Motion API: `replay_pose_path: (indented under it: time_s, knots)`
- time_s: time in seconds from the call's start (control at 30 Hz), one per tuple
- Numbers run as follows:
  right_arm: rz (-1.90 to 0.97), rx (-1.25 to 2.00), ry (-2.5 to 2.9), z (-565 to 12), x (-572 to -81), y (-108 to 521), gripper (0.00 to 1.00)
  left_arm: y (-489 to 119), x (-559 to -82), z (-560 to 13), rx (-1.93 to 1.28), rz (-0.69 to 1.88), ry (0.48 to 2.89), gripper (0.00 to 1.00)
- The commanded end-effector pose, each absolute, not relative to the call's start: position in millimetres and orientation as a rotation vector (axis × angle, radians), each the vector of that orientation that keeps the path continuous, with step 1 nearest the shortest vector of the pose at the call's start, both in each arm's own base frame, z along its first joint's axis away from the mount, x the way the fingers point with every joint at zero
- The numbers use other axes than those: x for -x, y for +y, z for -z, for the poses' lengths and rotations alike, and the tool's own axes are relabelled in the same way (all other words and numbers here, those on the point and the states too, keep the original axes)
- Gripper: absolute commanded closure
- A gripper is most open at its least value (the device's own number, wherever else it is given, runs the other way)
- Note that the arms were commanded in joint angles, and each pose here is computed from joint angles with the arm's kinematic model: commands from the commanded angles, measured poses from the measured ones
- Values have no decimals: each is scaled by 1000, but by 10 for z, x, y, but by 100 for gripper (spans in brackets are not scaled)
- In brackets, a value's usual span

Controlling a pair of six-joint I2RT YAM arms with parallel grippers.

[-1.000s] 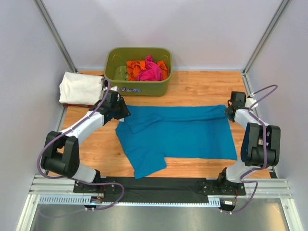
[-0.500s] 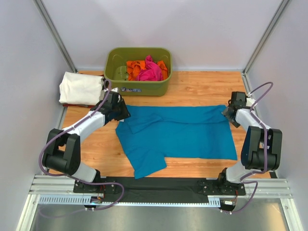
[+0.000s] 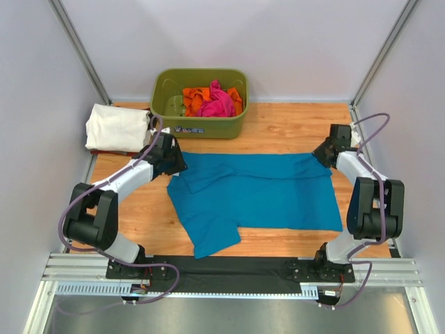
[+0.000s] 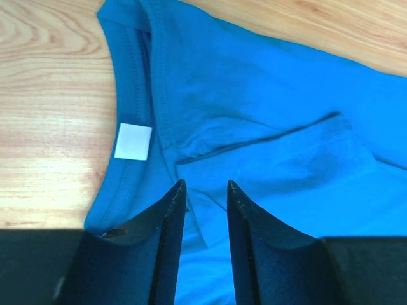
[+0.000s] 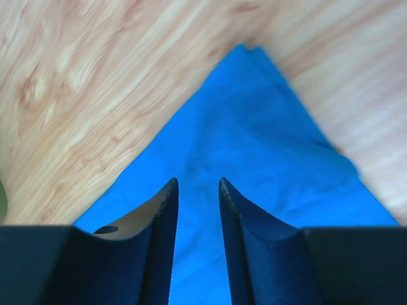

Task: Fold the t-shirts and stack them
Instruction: Fold the tshirt

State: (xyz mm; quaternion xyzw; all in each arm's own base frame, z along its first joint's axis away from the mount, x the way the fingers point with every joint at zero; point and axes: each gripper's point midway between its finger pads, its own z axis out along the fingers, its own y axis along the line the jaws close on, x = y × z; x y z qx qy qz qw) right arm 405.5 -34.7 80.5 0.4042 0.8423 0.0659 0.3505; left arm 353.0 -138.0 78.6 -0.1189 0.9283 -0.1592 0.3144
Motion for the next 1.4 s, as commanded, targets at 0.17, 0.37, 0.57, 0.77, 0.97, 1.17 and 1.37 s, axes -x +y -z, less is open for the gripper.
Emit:
replay_pose_path:
  time_s: [0.17, 0.37, 0.57, 0.77, 0.97, 1.17, 1.37]
  knots:
    - [-350, -755, 2252, -810, -4532, 153, 79, -1404, -3831, -681, 255, 332, 2461, 59]
    - [-389, -736, 2355, -503, -4545, 333, 90, -1509, -3902, -507, 216, 365, 2505, 60]
    - [-502, -520, 2407, -616, -4447, 938, 91, -1551, -3741, -438, 204, 381, 2552, 60]
    - [-664, -253, 2385, -937, -4376, 1760, 86, -1478, -3579, -604, 249, 380, 2525, 54]
    - [-708, -198, 2442, -928, -4256, 2134, 86, -1387, -3330, -727, 319, 373, 2538, 45]
    - [-527, -386, 2431, -1140, -3819, 1692, 55, -1252, -2756, -872, 546, 437, 2512, 31]
    - [-272, -760, 2434, -1112, -3006, 833, 20, -1317, -2040, -929, 665, 544, 2516, 30]
